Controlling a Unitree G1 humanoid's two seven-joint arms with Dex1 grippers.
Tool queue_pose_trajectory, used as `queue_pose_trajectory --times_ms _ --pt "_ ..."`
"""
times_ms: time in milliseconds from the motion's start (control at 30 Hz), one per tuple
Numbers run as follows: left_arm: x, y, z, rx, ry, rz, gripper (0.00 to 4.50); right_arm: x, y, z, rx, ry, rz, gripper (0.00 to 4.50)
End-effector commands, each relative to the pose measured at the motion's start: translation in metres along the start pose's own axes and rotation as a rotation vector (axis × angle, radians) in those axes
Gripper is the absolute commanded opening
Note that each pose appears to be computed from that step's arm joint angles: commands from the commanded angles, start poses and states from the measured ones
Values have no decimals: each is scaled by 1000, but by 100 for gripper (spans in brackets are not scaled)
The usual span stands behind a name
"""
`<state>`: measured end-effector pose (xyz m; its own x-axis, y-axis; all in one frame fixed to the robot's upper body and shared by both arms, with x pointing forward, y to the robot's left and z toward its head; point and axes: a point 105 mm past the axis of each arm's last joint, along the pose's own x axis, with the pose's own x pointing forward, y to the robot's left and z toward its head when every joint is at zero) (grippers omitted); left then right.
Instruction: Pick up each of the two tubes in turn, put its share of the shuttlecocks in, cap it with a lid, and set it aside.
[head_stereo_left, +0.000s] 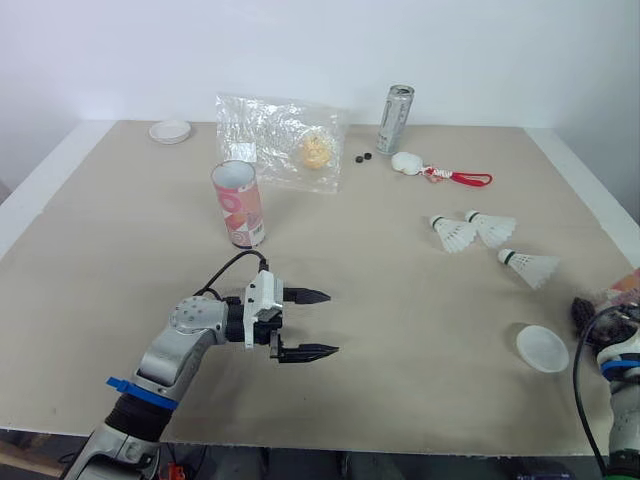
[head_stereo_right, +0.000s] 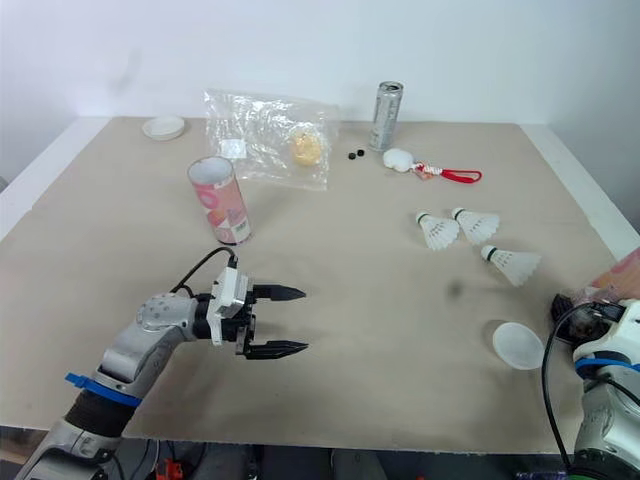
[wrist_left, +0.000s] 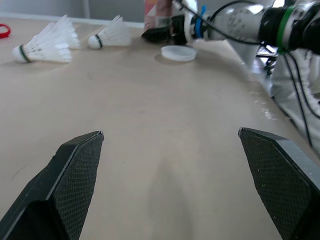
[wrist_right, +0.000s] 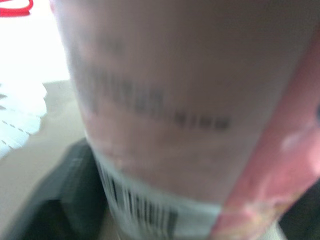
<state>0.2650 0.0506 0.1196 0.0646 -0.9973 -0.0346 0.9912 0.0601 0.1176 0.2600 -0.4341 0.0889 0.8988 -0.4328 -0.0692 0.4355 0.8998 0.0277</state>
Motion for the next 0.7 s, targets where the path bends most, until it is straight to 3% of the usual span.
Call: queue_pose_trajectory --times_ms 33,467,700 --pt "0 -1 9 31 -19 -9 450 -5 -5 14 -44 -37 4 443" --pt "5 2 6 33 -11 -20 450 -47 -1 25 -73 -37 33 443" --pt "2 8 2 46 3 -5 450 -85 20 30 -218 2 252 443"
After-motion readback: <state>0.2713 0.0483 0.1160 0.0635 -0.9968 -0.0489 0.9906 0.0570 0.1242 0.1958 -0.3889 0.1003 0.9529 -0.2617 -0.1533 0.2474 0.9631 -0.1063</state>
